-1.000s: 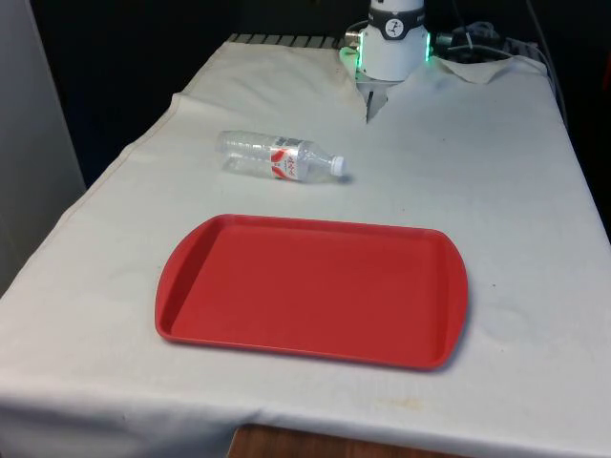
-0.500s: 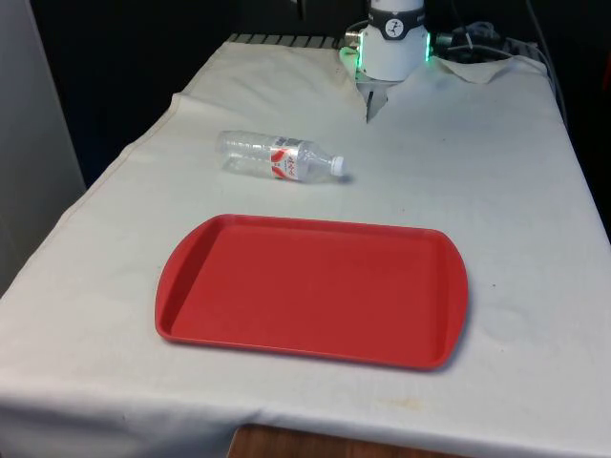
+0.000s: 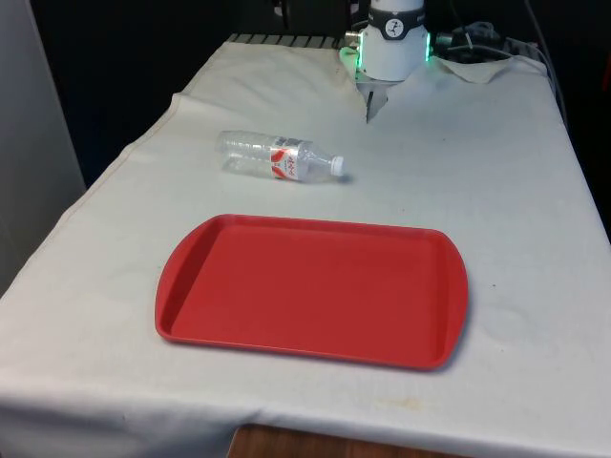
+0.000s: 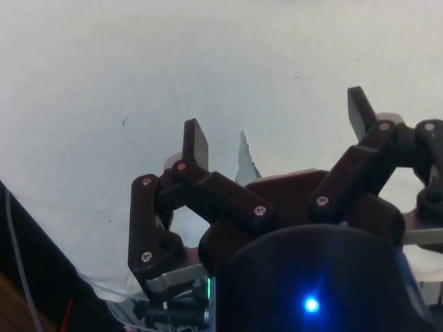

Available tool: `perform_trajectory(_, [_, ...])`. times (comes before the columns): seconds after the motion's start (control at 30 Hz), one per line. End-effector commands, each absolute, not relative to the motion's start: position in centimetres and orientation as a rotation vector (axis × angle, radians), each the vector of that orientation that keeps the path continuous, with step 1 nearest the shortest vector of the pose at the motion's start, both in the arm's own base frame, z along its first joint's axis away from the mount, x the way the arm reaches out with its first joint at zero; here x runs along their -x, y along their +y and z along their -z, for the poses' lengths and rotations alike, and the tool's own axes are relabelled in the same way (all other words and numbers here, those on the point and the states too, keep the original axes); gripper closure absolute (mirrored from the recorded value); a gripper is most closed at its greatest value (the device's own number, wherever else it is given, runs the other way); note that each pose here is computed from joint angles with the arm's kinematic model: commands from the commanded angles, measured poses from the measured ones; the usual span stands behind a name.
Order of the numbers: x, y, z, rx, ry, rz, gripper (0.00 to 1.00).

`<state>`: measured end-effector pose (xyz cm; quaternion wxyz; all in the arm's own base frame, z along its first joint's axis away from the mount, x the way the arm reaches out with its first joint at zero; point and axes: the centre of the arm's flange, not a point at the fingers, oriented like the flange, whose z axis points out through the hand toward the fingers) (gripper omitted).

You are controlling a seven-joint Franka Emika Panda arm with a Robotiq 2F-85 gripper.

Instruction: Place the bottle upright on the tray.

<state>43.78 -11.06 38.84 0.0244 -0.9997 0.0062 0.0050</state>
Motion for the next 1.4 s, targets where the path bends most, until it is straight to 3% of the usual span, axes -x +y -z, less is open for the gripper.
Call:
perform_trajectory(0.0, [-43.8, -11.5, -38.6, 3.101, 0.018, -0.008, 0.00])
perform_trajectory(0.6, [-43.9, -14.4, -36.9, 3.124, 0.025, 0.012, 0.00])
perform_trajectory(1.37, [-44.1, -14.8, -34.8, 3.135, 0.004, 0.037, 0.00])
